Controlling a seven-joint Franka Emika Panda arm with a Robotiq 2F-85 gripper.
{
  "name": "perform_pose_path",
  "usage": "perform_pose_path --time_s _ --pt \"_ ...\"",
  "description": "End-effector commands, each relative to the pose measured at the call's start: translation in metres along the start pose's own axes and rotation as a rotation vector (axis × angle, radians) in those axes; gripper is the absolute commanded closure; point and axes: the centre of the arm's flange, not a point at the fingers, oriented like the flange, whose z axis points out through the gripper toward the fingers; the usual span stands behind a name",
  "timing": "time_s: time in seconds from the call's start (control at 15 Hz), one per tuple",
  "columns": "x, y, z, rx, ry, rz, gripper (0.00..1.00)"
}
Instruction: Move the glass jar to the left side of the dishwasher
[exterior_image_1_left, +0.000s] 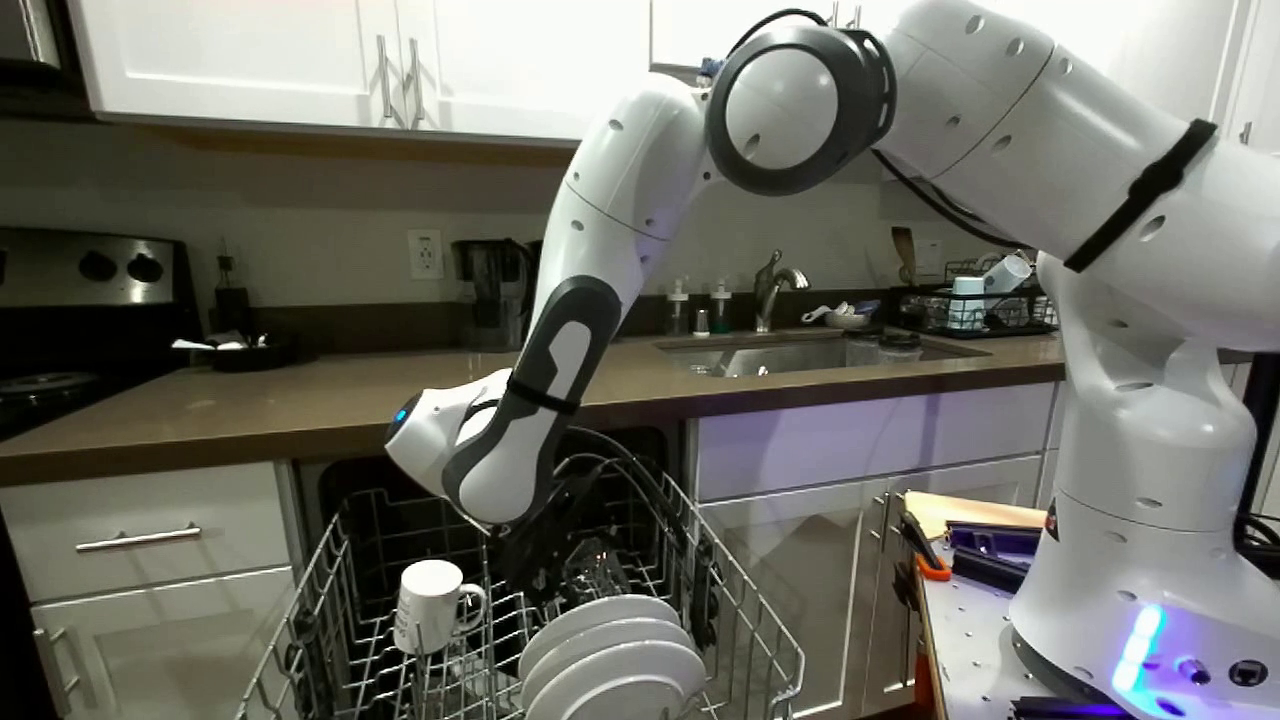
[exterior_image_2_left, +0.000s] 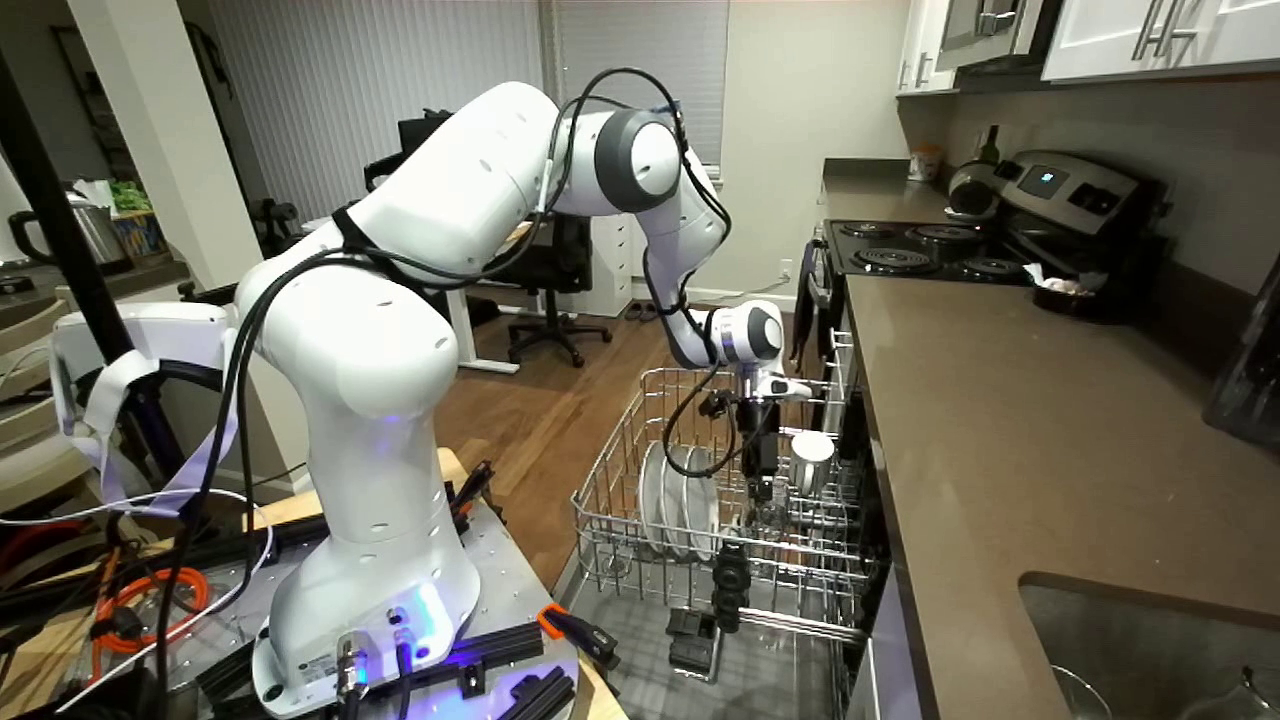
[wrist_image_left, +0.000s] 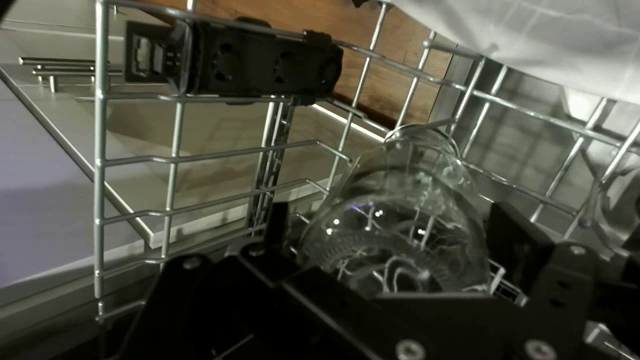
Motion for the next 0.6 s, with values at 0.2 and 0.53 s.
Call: perform_pose_path --time_s 0.2,0.53 --pt "-0.011 0.014 -0.002 0.006 -0.033 0.005 0.38" --pt "-0.004 0.012 0.005 0.01 -0.027 0.01 0.13"
